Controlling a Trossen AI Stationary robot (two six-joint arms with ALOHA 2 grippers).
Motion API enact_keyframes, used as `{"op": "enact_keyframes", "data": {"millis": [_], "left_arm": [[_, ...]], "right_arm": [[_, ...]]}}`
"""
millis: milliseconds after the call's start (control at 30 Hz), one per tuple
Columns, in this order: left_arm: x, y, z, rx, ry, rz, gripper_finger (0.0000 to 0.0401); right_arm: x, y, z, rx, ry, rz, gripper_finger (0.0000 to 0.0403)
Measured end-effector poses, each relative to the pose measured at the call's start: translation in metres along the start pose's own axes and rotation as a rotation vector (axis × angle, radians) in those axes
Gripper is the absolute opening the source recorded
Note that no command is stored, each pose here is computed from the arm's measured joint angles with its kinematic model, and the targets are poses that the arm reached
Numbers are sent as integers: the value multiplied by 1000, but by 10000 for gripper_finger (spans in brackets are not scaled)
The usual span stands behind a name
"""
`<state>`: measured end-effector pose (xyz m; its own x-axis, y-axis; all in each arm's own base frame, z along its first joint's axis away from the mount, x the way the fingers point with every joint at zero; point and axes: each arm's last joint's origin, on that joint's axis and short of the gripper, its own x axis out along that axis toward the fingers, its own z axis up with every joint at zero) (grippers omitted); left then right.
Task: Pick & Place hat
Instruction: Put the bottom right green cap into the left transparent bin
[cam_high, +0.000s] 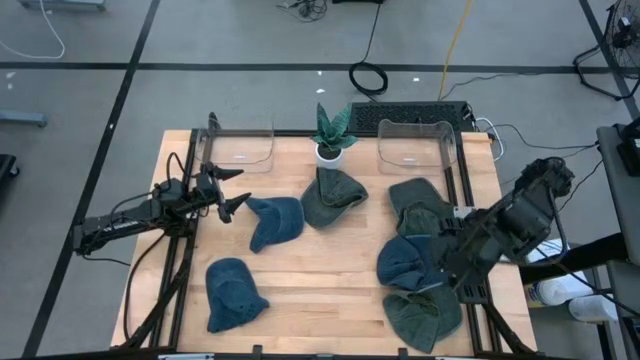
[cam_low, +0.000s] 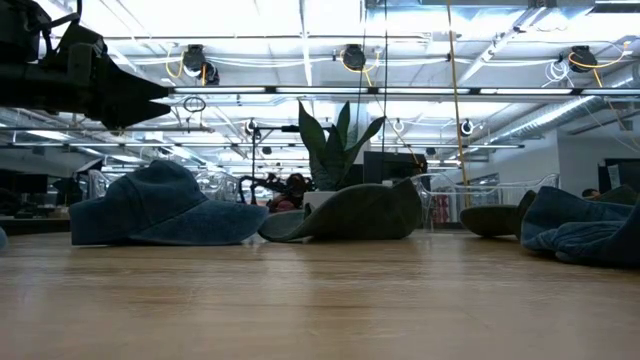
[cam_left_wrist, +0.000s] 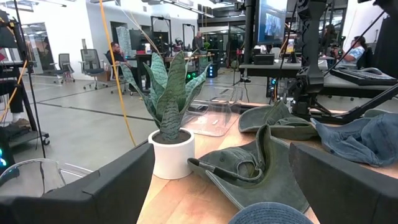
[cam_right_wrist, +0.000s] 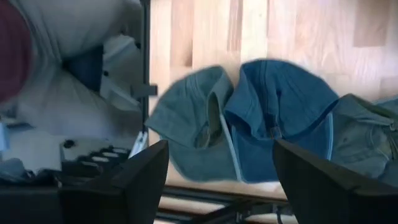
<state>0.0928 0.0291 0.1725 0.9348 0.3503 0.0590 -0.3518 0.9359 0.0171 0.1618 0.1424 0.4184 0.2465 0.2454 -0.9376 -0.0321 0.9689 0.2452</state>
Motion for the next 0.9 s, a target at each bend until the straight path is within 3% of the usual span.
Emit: {"op": "enact_keyframes", "data": {"millis": [500,900], "left_arm": [[0,0,0,0,0,0,379],[0,0,0,0,0,0,379]], "right_arm": [[46,-6,-11,-40,150,-122,274],[64,-15,-28,34,211,-180,274]]}}
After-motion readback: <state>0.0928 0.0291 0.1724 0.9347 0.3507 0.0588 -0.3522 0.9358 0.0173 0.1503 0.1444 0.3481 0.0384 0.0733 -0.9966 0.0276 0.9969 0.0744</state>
